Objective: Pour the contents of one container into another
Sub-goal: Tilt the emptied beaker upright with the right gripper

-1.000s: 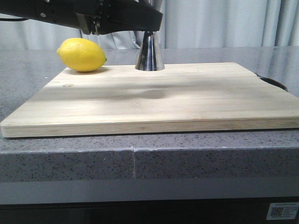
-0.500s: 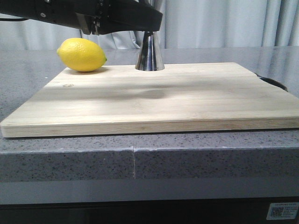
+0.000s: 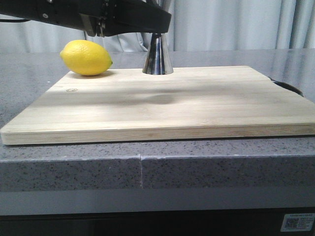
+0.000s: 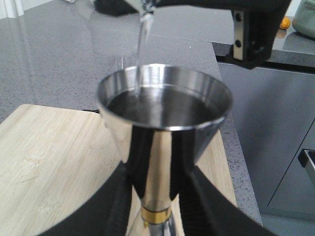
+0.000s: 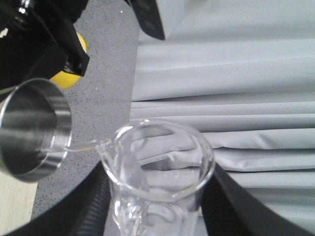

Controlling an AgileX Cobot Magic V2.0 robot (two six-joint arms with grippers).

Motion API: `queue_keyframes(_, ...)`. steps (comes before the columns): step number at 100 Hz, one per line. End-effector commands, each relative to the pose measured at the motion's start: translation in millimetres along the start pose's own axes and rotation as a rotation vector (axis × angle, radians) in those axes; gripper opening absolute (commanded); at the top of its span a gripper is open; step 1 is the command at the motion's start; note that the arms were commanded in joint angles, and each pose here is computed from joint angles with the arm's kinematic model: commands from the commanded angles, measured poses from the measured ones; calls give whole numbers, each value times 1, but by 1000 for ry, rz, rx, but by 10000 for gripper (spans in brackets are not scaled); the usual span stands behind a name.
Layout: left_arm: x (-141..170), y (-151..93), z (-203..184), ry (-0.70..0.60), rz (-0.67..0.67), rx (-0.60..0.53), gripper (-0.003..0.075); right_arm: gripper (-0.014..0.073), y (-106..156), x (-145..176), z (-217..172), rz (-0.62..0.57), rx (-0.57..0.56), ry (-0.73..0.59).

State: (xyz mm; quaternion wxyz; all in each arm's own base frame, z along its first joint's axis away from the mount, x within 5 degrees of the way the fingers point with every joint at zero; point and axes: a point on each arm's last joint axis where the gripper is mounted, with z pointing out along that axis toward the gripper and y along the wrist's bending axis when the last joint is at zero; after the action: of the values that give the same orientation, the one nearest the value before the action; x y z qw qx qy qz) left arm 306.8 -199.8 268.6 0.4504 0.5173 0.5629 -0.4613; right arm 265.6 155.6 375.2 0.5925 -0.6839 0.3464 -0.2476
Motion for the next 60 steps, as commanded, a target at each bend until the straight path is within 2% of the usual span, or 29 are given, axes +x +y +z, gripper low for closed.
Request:
queue_keyframes(1,-32,-12,-3,-135,41,65,189,163,-20,-3,-10,-8,69,4)
queue_keyframes(27,-32,-12,-3,-135,41,65,189,162,-20,-3,-10,1,70,4)
queue_keyframes(60,-32,-11,-3,-134,41,63,189,162,-25,-4,-11,198,112,-17)
